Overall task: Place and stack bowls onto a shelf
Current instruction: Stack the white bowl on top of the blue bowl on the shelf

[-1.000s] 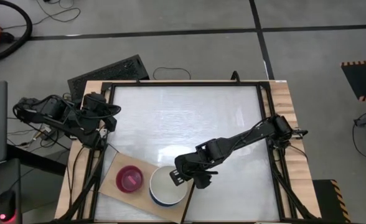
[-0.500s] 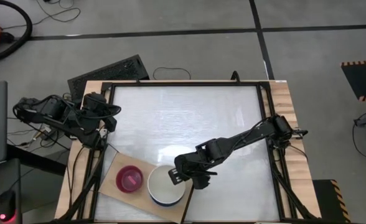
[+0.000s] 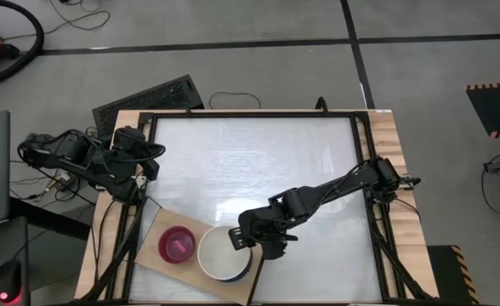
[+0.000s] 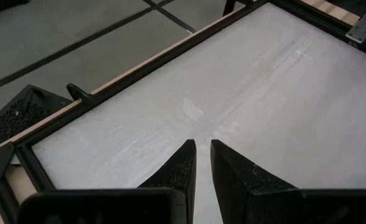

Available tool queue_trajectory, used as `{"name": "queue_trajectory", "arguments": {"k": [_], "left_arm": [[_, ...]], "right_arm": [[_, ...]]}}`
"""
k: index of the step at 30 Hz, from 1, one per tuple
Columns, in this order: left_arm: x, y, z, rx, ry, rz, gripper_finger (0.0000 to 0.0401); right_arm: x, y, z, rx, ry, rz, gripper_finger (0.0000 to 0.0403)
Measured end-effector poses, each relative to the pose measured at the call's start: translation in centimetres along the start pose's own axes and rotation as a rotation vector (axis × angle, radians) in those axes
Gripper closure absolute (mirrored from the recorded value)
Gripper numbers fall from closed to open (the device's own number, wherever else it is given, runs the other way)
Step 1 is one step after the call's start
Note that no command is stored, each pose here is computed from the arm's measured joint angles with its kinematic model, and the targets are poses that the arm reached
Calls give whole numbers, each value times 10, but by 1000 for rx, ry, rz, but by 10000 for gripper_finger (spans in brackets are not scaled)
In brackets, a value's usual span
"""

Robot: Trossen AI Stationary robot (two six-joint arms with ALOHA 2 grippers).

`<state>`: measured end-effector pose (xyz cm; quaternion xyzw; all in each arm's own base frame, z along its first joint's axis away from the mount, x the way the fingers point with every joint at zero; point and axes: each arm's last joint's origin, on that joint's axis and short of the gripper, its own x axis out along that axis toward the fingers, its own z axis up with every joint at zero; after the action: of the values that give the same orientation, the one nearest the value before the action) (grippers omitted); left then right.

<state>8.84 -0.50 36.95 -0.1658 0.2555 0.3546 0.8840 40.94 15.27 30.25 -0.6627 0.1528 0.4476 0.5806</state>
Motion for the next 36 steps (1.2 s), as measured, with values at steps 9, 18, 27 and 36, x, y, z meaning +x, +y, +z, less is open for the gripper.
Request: {"name": "queue_trajectory", "arguments": {"k": [9, 18, 27, 36], "left_arm": [[0, 0, 0, 11, 0, 0, 367], [0, 0, 0, 11, 0, 0, 367], [0, 0, 0, 11, 0, 0, 367], [0, 0, 0, 10, 0, 0, 367]], "right_arm": [[-1, 5, 8, 36, -10, 68, 257], [-1, 4, 7, 64, -8, 52, 253], [-3, 4, 7, 118, -2, 51, 222], [-19, 3, 7, 176, 133, 39, 209]]}}
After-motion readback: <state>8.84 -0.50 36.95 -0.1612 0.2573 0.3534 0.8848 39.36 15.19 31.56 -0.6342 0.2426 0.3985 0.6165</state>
